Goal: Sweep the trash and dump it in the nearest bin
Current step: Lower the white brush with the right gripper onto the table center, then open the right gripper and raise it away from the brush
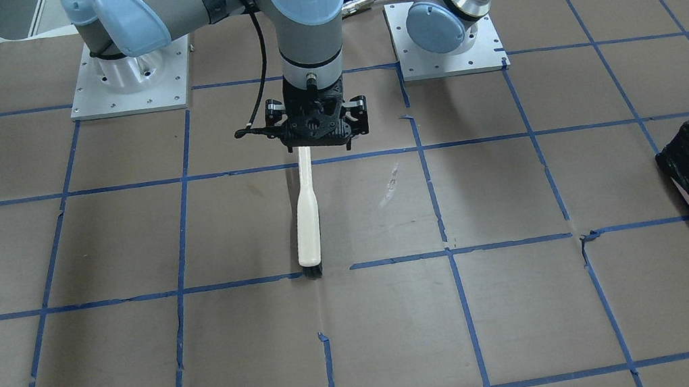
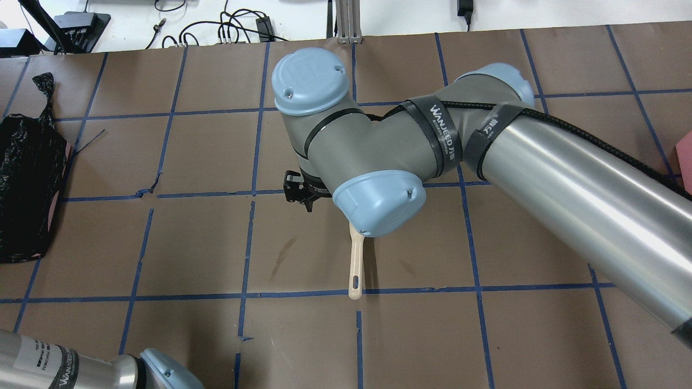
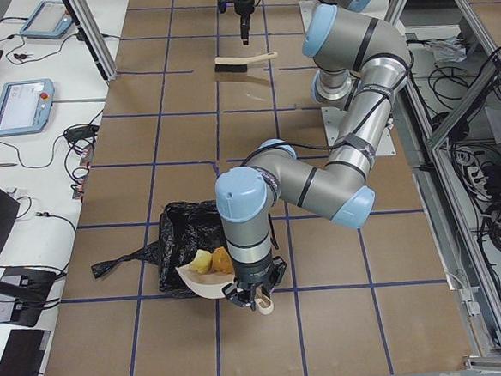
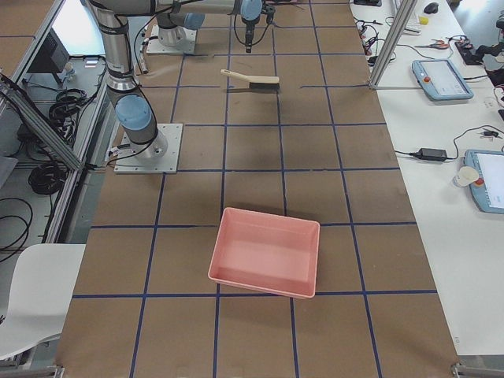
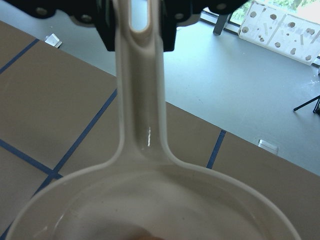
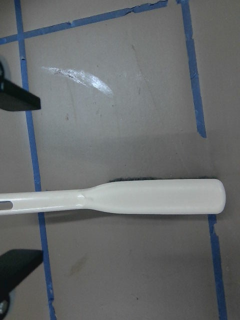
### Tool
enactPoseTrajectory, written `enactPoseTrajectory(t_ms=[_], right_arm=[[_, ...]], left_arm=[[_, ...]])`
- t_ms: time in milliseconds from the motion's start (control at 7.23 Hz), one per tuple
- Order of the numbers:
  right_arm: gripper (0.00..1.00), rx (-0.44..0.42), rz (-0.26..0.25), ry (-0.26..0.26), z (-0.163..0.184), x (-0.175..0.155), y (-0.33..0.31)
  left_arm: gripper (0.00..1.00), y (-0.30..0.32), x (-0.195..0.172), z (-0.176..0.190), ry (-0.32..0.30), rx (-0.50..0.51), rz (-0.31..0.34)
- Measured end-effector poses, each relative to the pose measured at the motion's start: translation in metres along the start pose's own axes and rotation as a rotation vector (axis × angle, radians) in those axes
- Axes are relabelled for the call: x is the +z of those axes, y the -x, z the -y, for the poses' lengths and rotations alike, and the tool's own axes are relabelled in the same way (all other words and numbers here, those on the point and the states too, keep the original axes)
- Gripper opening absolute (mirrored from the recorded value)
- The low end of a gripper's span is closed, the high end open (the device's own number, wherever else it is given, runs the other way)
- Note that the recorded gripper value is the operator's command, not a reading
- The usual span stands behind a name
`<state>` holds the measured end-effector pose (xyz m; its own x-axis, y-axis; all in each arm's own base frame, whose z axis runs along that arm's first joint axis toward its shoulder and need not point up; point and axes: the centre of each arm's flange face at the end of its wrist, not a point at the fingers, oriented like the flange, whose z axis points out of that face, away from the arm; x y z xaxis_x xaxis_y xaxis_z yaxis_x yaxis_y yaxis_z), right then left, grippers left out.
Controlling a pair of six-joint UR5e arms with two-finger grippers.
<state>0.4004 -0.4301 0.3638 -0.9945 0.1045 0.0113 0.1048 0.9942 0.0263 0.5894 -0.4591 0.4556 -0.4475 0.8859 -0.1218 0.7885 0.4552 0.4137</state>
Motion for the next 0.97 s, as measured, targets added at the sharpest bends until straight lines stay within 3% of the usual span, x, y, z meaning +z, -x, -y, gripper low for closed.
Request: enactPoseTrajectory(t_ms=[415, 969], right_arm=[[0.99, 0.01, 0.022, -0.026, 0.005, -0.023, -0.006], [0.99, -0.019, 0.025, -0.036, 0.024, -0.068, -0.063]], left_arm=[[0.0, 0.02, -0.014, 0.043, 0.106, 0.088, 0.028], [0.0, 0.029, -0.025, 0.076, 0.173, 0.128, 0.032]])
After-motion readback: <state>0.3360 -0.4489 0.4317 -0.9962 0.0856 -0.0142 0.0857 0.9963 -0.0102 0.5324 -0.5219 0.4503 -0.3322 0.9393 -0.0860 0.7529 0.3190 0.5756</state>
